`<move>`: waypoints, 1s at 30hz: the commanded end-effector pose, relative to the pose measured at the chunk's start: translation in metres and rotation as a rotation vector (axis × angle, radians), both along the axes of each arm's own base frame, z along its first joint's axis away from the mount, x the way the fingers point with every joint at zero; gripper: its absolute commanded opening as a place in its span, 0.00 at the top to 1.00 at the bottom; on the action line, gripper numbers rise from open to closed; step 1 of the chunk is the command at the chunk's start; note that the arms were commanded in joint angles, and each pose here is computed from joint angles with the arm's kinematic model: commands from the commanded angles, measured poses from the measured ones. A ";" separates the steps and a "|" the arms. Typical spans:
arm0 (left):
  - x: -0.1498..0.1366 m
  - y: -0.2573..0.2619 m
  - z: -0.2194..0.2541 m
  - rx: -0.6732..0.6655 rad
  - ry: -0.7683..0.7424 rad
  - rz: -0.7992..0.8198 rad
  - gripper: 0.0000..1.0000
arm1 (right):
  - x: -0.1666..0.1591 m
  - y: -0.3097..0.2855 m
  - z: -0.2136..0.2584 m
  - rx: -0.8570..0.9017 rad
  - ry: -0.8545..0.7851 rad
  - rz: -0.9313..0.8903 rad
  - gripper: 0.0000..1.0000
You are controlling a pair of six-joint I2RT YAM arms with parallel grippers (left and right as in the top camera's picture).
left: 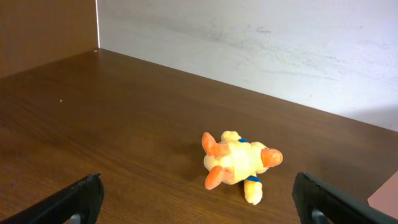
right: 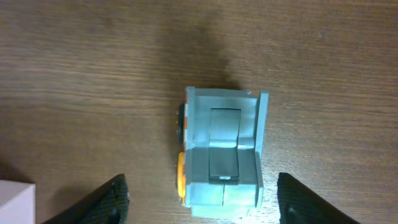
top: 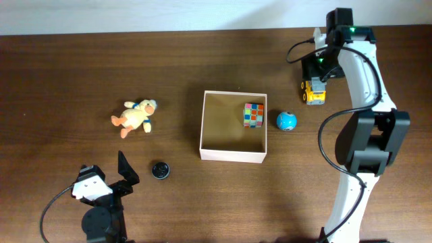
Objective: Pack container
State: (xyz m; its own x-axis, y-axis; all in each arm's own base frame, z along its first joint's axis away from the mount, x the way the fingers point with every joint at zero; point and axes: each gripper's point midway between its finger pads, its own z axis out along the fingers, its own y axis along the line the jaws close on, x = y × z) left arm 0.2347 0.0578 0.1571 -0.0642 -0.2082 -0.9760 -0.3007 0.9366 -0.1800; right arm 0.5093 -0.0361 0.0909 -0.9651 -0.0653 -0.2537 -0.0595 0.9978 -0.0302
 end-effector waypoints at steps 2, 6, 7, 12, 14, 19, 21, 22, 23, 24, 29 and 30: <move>0.001 -0.002 0.000 0.016 -0.002 -0.014 0.01 | -0.003 -0.012 -0.013 -0.042 0.030 -0.007 0.26; 0.001 -0.002 0.000 0.016 -0.002 -0.014 0.01 | -0.004 -0.021 -0.021 -0.041 0.045 -0.023 0.21; 0.001 -0.002 0.000 0.016 -0.002 -0.014 0.01 | -0.005 -0.023 -0.023 -0.040 0.051 -0.027 0.18; 0.001 -0.002 0.000 0.016 -0.002 -0.014 0.01 | -0.009 -0.030 -0.034 -0.035 0.080 -0.042 0.17; 0.001 -0.002 0.000 0.016 -0.002 -0.014 0.01 | -0.008 -0.030 -0.035 -0.034 0.080 -0.043 0.17; 0.001 -0.002 0.000 0.016 -0.002 -0.013 0.01 | -0.008 -0.030 -0.038 -0.031 0.078 -0.042 0.21; 0.001 -0.002 0.000 0.016 -0.002 -0.014 0.01 | -0.010 -0.029 -0.042 -0.028 0.088 -0.041 0.21; 0.001 -0.002 0.000 0.016 -0.002 -0.014 0.01 | -0.011 -0.029 -0.045 -0.028 0.094 -0.041 0.21; 0.001 -0.002 0.000 0.016 -0.002 -0.014 0.01 | -0.012 -0.029 -0.048 -0.027 0.101 -0.041 0.21; 0.001 -0.002 0.000 0.016 -0.002 -0.014 0.01 | -0.013 -0.028 -0.050 -0.023 0.108 -0.041 0.21; 0.001 -0.002 0.000 0.016 -0.002 -0.014 0.01 | -0.017 -0.024 -0.055 0.002 0.124 -0.036 0.21; 0.001 -0.002 0.000 0.016 -0.002 -0.014 0.01 | -0.017 -0.023 -0.055 0.002 0.123 -0.035 0.21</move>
State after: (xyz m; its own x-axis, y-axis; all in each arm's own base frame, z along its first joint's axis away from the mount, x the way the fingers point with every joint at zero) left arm 0.2347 0.0578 0.1571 -0.0640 -0.2086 -0.9759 -0.3008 0.9365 -0.1804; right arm 0.4946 -0.0609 0.0453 -0.9880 -0.0269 -0.1522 -0.0212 0.9990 -0.0391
